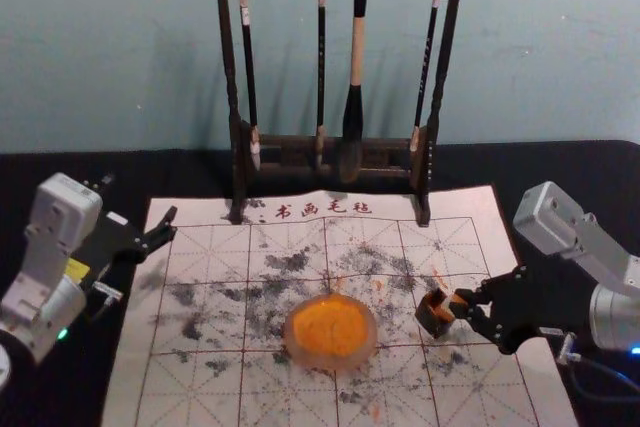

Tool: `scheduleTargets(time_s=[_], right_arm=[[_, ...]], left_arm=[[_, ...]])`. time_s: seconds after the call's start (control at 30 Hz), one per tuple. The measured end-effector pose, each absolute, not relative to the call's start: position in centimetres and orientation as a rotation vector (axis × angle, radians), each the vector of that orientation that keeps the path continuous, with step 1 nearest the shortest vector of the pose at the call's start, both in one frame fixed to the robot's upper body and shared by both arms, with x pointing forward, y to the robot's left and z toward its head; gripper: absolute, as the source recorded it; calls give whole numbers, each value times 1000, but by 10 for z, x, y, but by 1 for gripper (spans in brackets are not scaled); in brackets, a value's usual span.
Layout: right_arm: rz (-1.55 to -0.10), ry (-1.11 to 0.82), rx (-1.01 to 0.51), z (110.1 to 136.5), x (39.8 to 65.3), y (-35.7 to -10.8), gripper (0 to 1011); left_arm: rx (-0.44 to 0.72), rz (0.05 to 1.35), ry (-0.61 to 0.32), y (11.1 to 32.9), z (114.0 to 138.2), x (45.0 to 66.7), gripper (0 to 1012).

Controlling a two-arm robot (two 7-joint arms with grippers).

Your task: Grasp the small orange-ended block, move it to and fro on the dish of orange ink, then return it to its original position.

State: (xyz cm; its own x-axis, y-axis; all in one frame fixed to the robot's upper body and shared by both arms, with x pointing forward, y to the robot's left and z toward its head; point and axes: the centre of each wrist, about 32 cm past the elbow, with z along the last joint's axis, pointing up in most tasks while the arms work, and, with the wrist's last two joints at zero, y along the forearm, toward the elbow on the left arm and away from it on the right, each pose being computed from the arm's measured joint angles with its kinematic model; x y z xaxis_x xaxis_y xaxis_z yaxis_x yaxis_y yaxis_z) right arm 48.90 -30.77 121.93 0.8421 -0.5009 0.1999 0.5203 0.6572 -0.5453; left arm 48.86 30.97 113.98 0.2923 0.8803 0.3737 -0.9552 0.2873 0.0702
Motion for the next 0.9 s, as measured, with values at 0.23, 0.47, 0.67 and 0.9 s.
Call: scheduleTargets(time_s=[0.23, 0.47, 0.67, 0.9], right_arm=[[-580, -31, -627, 1218, 491, -306, 90], [-586, -33, -626, 1218, 491, -305, 90], [-586, -33, -627, 1218, 491, -306, 90], [-586, -33, -627, 1218, 491, -306, 90]], left_arm=[[305, 1248, -285, 310, 1140, 489, 1001], [304, 1248, -285, 310, 1140, 489, 1001], [305, 1248, -285, 310, 1140, 489, 1001], [304, 1248, -285, 310, 1140, 489, 1001]])
